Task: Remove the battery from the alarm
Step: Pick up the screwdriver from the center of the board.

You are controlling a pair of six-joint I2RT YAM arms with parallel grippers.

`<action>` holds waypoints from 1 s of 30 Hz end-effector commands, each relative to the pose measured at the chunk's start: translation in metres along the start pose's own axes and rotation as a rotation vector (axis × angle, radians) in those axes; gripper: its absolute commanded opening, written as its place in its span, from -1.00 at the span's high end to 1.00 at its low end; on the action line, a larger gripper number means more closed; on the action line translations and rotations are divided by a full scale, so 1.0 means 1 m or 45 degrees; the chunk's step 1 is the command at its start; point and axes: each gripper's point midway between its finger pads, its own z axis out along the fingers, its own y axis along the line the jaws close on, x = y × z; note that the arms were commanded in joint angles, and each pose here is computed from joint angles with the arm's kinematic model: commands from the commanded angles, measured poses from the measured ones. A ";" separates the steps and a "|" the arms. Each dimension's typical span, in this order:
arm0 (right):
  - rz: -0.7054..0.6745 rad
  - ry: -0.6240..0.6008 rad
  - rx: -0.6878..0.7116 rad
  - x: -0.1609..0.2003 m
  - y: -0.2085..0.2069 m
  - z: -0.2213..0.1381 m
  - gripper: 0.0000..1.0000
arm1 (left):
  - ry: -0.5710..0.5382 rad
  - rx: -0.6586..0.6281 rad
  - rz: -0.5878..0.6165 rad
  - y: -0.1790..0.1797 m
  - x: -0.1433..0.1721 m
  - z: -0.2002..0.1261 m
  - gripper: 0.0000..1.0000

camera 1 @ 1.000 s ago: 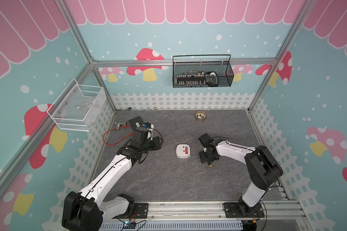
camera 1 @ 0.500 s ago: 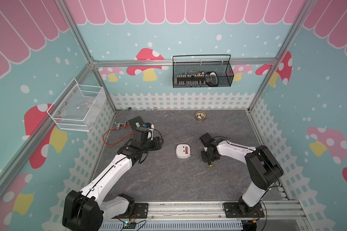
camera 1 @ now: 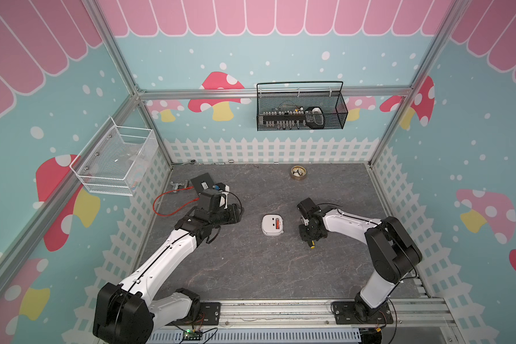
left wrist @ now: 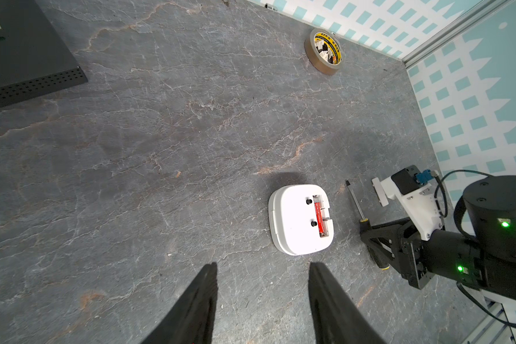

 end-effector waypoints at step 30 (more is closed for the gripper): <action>-0.457 -0.628 -0.993 -0.055 0.127 -0.236 1.00 | -0.211 0.948 0.036 -0.164 -0.038 -0.041 -0.54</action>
